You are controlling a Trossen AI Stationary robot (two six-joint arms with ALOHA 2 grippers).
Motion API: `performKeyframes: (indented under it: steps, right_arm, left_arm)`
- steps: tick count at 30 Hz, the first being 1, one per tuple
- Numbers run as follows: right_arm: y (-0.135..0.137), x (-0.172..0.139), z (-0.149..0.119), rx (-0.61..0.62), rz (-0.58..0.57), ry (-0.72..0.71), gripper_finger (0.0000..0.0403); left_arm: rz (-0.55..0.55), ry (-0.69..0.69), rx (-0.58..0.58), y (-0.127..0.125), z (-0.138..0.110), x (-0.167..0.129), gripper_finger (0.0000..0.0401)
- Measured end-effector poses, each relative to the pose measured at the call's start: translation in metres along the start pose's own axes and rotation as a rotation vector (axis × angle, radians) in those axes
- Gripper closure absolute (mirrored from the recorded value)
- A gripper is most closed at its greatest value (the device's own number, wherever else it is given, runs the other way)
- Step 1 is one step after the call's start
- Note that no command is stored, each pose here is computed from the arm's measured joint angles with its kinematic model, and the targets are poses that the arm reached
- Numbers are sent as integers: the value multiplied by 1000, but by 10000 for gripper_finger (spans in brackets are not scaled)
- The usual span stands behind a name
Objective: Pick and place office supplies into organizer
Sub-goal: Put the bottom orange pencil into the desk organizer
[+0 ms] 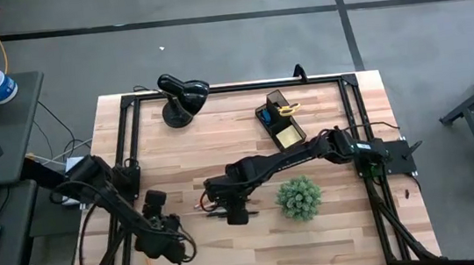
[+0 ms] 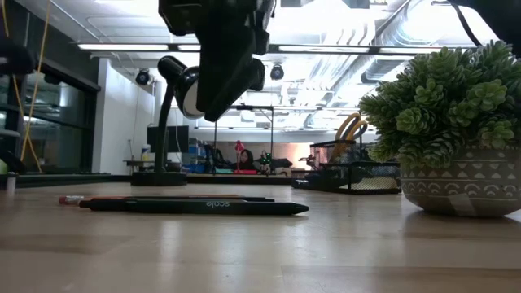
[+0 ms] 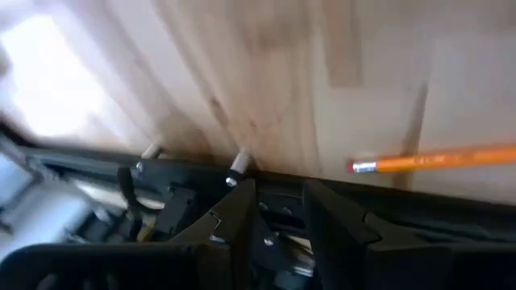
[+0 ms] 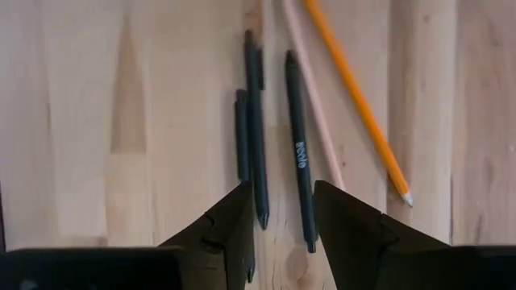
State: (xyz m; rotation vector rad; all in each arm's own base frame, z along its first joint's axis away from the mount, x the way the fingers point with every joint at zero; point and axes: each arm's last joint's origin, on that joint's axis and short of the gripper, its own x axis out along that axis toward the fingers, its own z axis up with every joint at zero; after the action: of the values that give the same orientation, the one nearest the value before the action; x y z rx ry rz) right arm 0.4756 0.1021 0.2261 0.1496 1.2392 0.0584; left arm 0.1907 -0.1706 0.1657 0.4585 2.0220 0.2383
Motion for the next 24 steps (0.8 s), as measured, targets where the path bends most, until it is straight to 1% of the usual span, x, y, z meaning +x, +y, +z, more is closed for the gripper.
performKeyframes:
  steps: [3,6,8,12,14,20,24]
  right_arm:
    - [1,0,3,31,7,-26,273]
    - [2,0,5,33,18,-57,273]
    - [2,0,7,33,26,-70,273]
    - [3,0,7,55,34,-70,273]
    - [3,0,7,56,34,-71,273]
    - [4,-1,10,78,40,-98,273]
    - [4,-1,12,82,47,-123,273]
  left_arm:
    - [-22,-26,119,1,-15,-2,306]
    - [-61,-84,288,5,-29,-9,306]
    - [-92,-163,394,8,-38,-16,306]
    - [-166,-366,525,17,-49,-31,306]
    - [-209,-429,615,19,-54,-36,306]
    - [-271,-434,919,18,-59,-37,307]
    - [-241,-463,1094,17,-58,-34,307]
